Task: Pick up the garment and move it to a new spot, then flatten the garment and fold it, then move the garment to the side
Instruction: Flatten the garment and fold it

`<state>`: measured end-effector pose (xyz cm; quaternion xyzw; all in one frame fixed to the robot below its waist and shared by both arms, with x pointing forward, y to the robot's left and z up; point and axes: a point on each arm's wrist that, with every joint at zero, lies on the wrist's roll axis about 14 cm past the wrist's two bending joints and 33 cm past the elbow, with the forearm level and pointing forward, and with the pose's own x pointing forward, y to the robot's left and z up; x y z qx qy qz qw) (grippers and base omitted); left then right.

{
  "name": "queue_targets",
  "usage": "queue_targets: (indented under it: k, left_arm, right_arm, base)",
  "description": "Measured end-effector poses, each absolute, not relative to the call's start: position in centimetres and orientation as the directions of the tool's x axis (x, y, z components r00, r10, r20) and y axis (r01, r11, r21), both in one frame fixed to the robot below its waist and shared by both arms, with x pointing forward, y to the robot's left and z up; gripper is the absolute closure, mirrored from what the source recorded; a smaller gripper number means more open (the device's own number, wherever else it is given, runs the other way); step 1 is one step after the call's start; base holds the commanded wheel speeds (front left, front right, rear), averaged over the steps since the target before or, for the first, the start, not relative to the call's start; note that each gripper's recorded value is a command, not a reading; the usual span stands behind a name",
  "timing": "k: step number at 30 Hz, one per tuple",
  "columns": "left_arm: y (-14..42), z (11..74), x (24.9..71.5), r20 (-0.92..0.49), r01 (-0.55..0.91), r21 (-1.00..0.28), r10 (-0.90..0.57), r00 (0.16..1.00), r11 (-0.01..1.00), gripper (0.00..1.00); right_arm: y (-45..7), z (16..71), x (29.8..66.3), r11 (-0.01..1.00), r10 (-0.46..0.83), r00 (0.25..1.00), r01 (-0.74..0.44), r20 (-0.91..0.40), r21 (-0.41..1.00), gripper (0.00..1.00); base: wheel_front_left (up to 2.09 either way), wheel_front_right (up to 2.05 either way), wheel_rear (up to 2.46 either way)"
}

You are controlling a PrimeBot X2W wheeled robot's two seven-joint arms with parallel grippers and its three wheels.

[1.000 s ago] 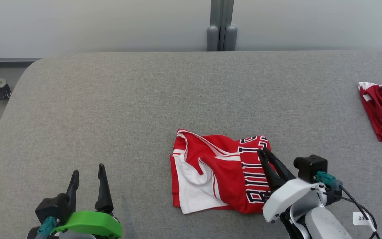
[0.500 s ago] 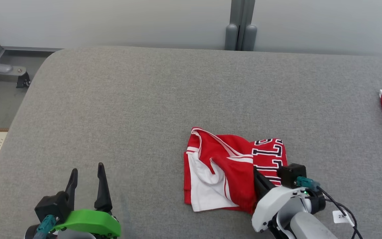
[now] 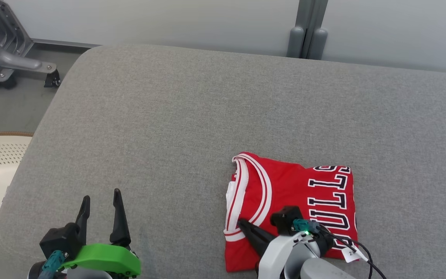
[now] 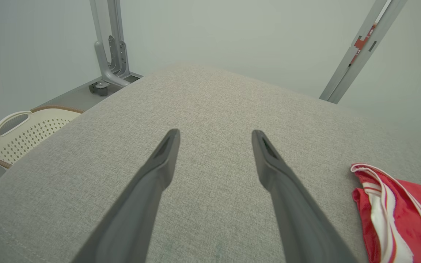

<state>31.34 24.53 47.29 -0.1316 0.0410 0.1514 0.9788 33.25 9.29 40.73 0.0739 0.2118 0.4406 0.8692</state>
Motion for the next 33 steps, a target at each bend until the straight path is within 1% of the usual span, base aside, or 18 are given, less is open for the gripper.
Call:
queue_targets:
  k: [2, 6, 10, 11, 12, 13, 14, 15, 16, 19, 23, 28, 33]
  left_arm:
    - [24.7, 47.3, 31.3, -0.120, -0.313, -0.244, 0.292, 0.949, 0.918, 0.00]
    - [24.5, 47.2, 31.5, -0.119, -0.310, -0.250, 0.288, 0.950, 0.917, 0.00]
    - [23.7, 47.1, 32.0, -0.121, -0.286, -0.254, 0.263, 0.957, 0.924, 0.00]
    - [23.4, 47.1, 32.2, -0.120, -0.275, -0.254, 0.252, 0.960, 0.927, 0.00]
    - [23.1, 47.2, 32.4, -0.117, -0.265, -0.253, 0.242, 0.963, 0.931, 0.00]
    - [22.8, 47.3, 32.6, -0.111, -0.252, -0.251, 0.231, 0.967, 0.934, 0.00]
    - [22.5, 47.4, 32.9, -0.106, -0.239, -0.251, 0.219, 0.970, 0.938, 0.00]
    - [22.1, 47.6, 33.2, -0.097, -0.222, -0.249, 0.204, 0.974, 0.943, 0.00]
    - [21.8, 47.9, 33.6, -0.086, -0.209, -0.249, 0.193, 0.977, 0.946, 0.00]
    - [20.6, 48.5, 34.6, -0.063, -0.165, -0.253, 0.154, 0.986, 0.953, 0.00]
    - [19.0, 48.9, 35.6, -0.047, -0.112, -0.257, 0.104, 0.993, 0.960, 0.00]
    - [17.3, 49.2, 36.5, -0.033, -0.064, -0.271, 0.057, 0.998, 0.960, 0.00]
    - [15.9, 49.1, 36.9, -0.030, -0.029, -0.298, 0.021, 0.999, 0.954, 0.00]
  right_arm:
    - [9.5, 41.1, 33.6, 0.596, 0.802, 0.526, -0.738, -0.285, 0.315, 1.00]
    - [9.2, 42.4, 35.0, 0.611, 0.792, 0.566, -0.732, -0.230, 0.301, 1.00]
    - [7.8, 43.9, 37.2, 0.657, 0.751, 0.639, -0.694, -0.169, 0.296, 1.00]
    - [7.3, 44.4, 37.8, 0.672, 0.734, 0.662, -0.679, -0.151, 0.294, 0.98]
    - [6.7, 44.9, 38.5, 0.689, 0.717, 0.684, -0.664, -0.135, 0.291, 0.89]
    - [5.9, 45.5, 39.3, 0.709, 0.693, 0.712, -0.644, -0.115, 0.288, 0.68]
    - [4.9, 46.1, 40.2, 0.733, 0.663, 0.742, -0.617, -0.098, 0.285, 0.57]
    - [3.9, 46.6, 41.0, 0.755, 0.634, 0.769, -0.595, -0.079, 0.275, 0.15]
    - [2.9, 47.2, 41.7, 0.776, 0.606, 0.793, -0.572, -0.060, 0.266, 0.00]
    - [-0.6, 49.4, 43.2, 0.833, 0.509, 0.861, -0.497, 0.015, 0.243, 0.00]
    - [-5.3, 50.2, 43.1, 0.896, 0.386, 0.921, -0.388, 0.052, 0.218, 0.00]
    - [-9.9, 51.2, 42.2, 0.942, 0.269, 0.959, -0.281, 0.090, 0.183, 0.00]
    - [-13.0, 51.6, 41.0, 0.963, 0.184, 0.977, -0.201, 0.104, 0.178, 0.00]
  base:
    - [0.00, 0.00, 0.00]
    - [0.00, 0.00, 0.00]
    - [0.00, 0.00, 0.00]
    - [0.00, 0.00, 0.00]
    - [0.00, 0.00, 0.00]
    - [0.00, 0.00, 0.00]
    - [0.00, 0.00, 0.00]
    - [0.00, 0.00, 0.00]
    - [0.00, 0.00, 0.00]
    - [0.00, 0.00, 0.00]
    - [0.00, 0.00, 0.00]
    - [0.00, 0.00, 0.00]
    - [0.00, 0.00, 0.00]
